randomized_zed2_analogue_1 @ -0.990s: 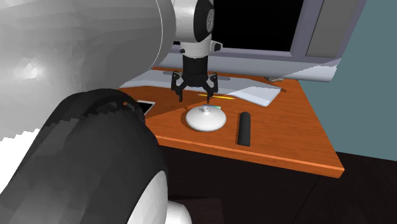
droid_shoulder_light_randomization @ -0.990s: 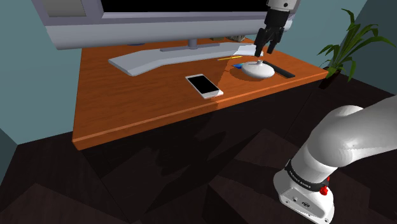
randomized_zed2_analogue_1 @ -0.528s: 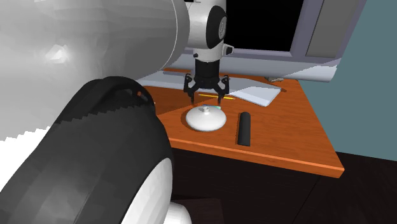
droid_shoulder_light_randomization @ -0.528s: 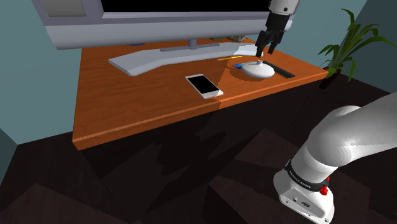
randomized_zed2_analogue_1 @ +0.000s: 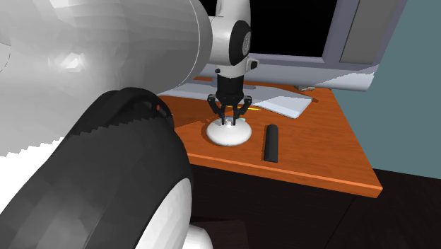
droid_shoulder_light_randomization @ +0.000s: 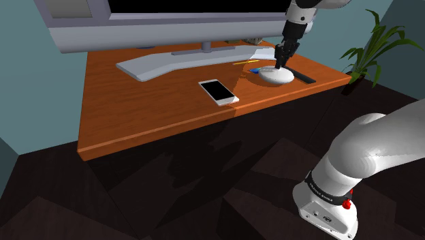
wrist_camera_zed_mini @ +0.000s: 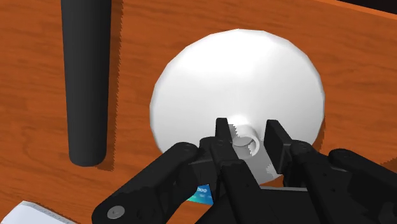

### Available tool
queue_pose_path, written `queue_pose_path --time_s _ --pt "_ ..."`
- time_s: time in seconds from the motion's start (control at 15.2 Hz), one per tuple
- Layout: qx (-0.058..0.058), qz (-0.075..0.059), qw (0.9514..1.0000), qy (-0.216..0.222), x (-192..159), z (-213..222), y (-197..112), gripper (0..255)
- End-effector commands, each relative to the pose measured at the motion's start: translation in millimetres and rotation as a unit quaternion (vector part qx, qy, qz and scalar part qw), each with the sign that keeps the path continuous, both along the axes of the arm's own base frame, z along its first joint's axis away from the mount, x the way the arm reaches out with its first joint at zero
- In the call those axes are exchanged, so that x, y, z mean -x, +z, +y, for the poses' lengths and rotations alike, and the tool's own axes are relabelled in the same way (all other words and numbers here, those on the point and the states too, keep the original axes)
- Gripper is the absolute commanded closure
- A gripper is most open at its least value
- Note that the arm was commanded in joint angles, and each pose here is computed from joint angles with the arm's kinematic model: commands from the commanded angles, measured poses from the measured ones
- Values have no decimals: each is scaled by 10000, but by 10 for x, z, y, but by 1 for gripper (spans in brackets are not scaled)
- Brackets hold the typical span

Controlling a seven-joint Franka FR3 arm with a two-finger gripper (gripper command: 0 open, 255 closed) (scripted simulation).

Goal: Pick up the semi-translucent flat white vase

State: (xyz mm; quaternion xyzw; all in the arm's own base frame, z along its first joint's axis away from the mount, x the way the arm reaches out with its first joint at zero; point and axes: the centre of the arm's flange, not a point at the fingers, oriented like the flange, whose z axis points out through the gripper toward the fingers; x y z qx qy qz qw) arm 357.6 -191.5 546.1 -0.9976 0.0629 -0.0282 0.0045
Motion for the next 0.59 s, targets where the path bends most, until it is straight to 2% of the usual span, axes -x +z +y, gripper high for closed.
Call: queue_pose_path --time_s 0.0,0.4,0.53 --pt "-4 9 10000 3 -1 5 -10 255" --pt "-4 9 10000 3 0 2 -5 255" --pt "-5 8 10000 3 1 3 100 255"
